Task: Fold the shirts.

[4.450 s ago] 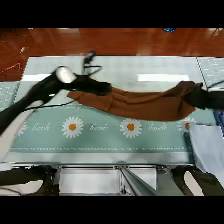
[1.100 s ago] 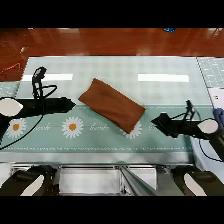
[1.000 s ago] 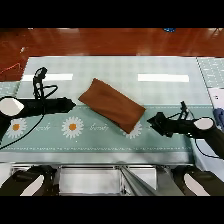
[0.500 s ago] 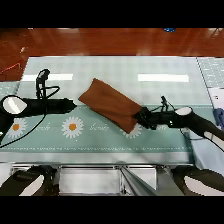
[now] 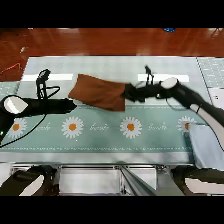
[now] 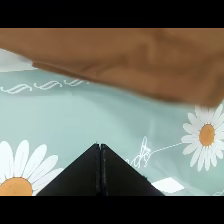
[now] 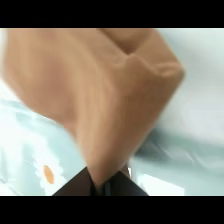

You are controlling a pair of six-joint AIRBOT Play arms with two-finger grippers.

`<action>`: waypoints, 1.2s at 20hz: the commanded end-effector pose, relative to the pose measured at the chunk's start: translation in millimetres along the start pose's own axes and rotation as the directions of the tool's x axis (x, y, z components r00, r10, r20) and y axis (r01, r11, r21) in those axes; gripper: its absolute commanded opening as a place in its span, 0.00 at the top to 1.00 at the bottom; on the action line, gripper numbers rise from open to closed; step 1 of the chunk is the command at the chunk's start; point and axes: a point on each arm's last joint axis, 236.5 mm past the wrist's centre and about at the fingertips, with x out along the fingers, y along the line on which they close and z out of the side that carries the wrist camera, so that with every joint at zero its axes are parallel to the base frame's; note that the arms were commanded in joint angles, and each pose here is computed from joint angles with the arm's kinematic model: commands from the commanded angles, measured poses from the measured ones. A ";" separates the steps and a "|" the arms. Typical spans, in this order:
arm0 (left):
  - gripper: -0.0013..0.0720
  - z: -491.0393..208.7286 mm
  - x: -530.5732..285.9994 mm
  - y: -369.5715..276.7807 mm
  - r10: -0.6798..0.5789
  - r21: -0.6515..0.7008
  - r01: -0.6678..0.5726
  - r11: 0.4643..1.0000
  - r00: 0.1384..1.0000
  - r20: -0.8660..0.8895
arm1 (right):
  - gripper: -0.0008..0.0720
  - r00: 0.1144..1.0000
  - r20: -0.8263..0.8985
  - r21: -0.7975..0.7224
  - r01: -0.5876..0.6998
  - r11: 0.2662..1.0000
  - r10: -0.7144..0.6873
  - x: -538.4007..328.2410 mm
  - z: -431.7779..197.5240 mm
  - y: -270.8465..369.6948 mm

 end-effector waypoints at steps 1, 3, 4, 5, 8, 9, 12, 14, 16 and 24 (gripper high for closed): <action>0.96 -0.9 1.6 1.0 0.002 -0.001 -0.002 1.000 1.000 -0.005 | 0.95 0.987 0.096 -0.191 0.144 0.971 -0.127 -49.8 57.1 37.6; 0.96 -0.9 1.6 1.6 0.004 0.001 -0.004 1.000 1.000 -0.005 | 0.95 0.970 0.180 -0.240 0.203 0.949 -0.162 -91.5 90.0 57.7; 0.96 -0.9 1.6 1.6 0.004 0.001 -0.004 1.000 1.000 -0.005 | 0.95 0.964 0.215 -0.249 0.210 0.946 -0.157 -113.7 103.9 67.4; 0.96 -0.9 1.6 1.6 0.004 0.001 -0.004 1.000 1.000 -0.005 | 0.95 0.958 0.241 -0.252 0.213 0.944 -0.152 -134.3 114.6 73.3; 0.96 -1.0 1.6 1.6 0.004 0.001 -0.004 1.000 1.000 -0.006 | 0.95 0.940 0.293 -0.226 0.247 0.942 -0.176 -198.9 136.8 70.1; 0.96 -1.0 1.6 1.6 0.004 0.001 -0.004 1.000 1.000 -0.006 | 0.95 0.932 0.308 -0.209 0.260 0.943 -0.189 -218.8 140.9 64.8; 0.96 -1.1 1.6 1.6 0.004 0.001 -0.004 1.000 1.000 -0.006 | 0.95 0.895 0.378 -0.102 0.296 0.950 -0.238 -284.0 150.2 40.0; 0.96 -1.1 1.6 1.5 0.004 0.001 -0.004 1.000 1.000 -0.006 | 0.95 0.860 0.429 0.003 0.305 0.952 -0.277 -328.1 149.9 21.2; 0.96 -0.8 1.5 1.4 0.003 0.000 -0.003 1.000 1.000 -0.005 | 0.95 0.821 0.461 0.103 0.330 0.938 -0.339 -369.4 142.7 -2.2; 0.96 20.3 0.4 4.7 0.017 -0.002 -0.017 1.000 0.996 0.084 | 0.95 0.710 0.378 0.451 0.418 0.788 -0.594 -455.8 50.0 -97.7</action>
